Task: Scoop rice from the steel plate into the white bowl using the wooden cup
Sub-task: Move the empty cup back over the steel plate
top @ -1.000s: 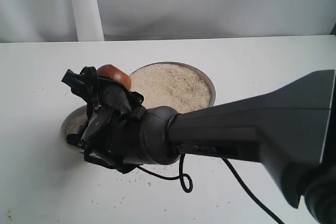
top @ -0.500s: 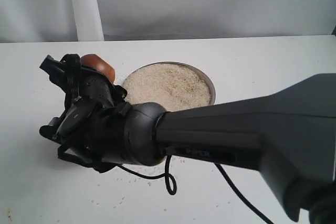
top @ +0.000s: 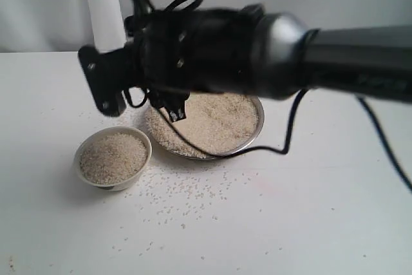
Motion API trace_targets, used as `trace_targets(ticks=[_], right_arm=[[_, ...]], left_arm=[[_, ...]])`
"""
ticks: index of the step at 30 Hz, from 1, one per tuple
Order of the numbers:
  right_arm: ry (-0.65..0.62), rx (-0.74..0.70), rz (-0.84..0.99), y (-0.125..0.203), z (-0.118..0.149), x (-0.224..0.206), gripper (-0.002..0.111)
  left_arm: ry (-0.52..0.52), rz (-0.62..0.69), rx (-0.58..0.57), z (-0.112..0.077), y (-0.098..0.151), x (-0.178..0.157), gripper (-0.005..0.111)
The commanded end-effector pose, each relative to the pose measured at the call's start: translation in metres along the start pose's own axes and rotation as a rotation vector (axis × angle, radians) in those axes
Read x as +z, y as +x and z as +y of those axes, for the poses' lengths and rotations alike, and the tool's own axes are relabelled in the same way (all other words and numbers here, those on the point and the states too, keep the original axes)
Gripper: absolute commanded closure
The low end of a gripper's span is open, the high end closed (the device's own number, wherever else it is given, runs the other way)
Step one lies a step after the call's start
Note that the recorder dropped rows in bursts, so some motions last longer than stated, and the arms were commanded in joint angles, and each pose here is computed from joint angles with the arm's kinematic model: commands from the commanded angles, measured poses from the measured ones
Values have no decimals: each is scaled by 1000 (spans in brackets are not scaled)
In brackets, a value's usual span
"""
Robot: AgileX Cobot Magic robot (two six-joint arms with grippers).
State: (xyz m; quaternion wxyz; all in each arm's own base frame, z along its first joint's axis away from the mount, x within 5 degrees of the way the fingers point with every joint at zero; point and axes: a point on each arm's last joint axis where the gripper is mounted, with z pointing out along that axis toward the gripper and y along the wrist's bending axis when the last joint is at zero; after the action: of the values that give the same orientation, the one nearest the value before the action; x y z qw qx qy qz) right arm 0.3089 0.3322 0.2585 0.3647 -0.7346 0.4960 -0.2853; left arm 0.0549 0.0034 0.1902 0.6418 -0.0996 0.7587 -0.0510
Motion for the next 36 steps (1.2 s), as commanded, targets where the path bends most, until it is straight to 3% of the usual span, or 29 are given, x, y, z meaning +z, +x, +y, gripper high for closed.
trace_targets(ticks=[1, 5, 10, 16, 19, 21, 25, 36], right_arm=[[-124, 256, -43, 41, -16, -11, 108], [-375, 393, 35, 81, -8, -3, 108], [-582, 499, 70, 110, -9, 9, 108], [-650, 520, 179, 124, -18, 65, 108], [-583, 510, 239, 130, -19, 108, 108], [-616, 519, 183, 130, -12, 125, 108], [-581, 491, 313, 156, -2, 143, 108], [-601, 422, 354, 151, 15, 159, 108]], left_arm=[[5, 0, -3, 0, 0, 0, 107], [5, 0, -3, 0, 0, 0, 107], [5, 0, -3, 0, 0, 0, 107], [5, 0, -3, 0, 0, 0, 107], [5, 0, -3, 0, 0, 0, 107], [5, 0, -3, 0, 0, 0, 107], [5, 0, -3, 0, 0, 0, 107], [5, 0, -3, 0, 0, 0, 107]])
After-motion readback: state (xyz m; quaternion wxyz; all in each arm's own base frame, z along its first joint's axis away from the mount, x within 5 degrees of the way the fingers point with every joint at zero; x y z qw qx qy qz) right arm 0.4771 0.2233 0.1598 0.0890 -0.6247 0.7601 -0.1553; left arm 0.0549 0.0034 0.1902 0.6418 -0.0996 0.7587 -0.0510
